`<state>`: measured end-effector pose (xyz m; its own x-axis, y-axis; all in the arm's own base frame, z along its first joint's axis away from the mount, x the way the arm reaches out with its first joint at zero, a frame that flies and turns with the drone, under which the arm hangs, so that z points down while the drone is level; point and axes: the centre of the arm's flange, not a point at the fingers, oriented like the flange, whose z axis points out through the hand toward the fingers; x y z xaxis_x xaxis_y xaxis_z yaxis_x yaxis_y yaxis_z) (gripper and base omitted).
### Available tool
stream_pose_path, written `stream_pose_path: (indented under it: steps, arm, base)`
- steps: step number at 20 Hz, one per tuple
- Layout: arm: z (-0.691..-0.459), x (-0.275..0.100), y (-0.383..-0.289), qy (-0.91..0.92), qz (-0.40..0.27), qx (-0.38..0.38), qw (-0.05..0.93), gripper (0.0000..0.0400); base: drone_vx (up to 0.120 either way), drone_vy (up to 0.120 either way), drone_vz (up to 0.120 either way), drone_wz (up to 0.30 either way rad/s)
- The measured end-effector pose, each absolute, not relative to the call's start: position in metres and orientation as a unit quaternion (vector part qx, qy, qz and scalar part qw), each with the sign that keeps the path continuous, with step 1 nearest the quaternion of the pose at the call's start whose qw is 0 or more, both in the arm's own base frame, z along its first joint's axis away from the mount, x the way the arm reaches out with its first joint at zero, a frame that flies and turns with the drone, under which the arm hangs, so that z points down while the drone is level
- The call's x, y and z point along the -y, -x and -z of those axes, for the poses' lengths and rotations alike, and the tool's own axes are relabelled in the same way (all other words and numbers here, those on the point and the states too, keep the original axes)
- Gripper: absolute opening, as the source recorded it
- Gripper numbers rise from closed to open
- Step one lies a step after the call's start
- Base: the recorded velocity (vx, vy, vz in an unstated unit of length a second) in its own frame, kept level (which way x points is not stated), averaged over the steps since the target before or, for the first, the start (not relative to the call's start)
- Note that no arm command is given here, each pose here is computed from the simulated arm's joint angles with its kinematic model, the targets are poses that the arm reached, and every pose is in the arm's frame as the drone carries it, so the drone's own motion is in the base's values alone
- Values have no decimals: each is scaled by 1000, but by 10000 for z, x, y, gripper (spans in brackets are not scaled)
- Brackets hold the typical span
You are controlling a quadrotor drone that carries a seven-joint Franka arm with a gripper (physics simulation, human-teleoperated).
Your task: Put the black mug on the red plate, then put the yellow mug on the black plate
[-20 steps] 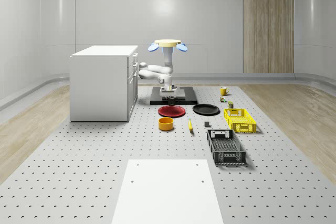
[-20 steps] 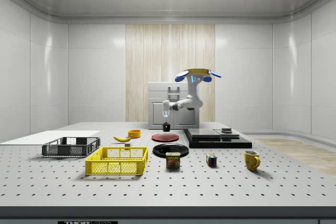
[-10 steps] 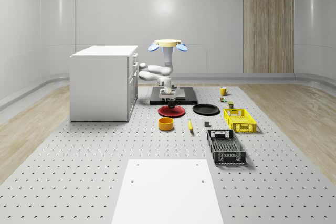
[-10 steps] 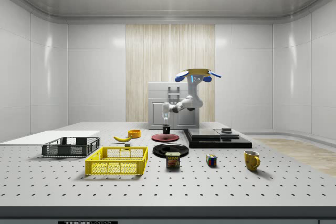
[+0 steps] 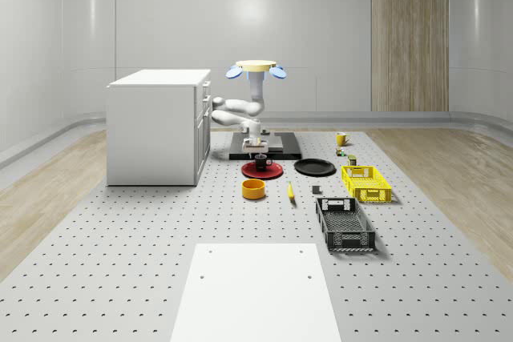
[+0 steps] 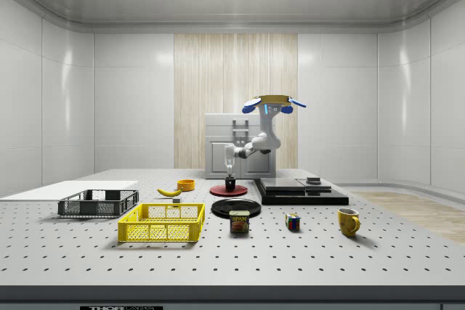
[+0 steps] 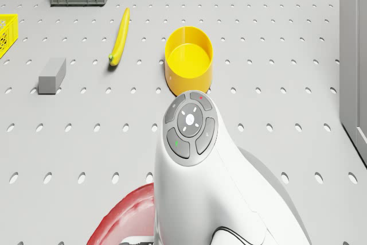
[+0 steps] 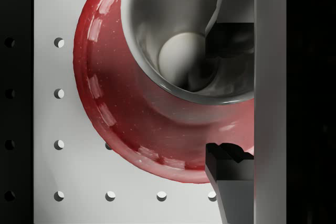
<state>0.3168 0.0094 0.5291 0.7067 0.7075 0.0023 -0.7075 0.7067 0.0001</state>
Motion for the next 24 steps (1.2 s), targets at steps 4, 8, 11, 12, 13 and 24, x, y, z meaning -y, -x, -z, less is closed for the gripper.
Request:
stream_pose_path:
  steps: [4, 8, 11, 12, 13, 24]
  arm:
    - [-5183, -98, -3168, 0, -383, 1, 924, 357]
    - [-5095, -99, -3167, 0, -383, 1, 924, 384]
    - [-5062, -100, -3168, -1, -383, 1, 924, 393]
    - [-5055, -100, -3168, -1, -383, 1, 924, 394]
    - [-5049, -100, -3168, -1, -383, 1, 924, 396]
    - [-5028, -100, -3168, -1, -383, 1, 924, 400]
  base:
    - [0, 0, 50, 0]
    - [0, 10, 120, 0]
    - [-93, 120, 120, 0]
    - [-120, 120, 120, 0]
    - [-120, 120, 120, 0]
    - [-120, 120, 44, 0]
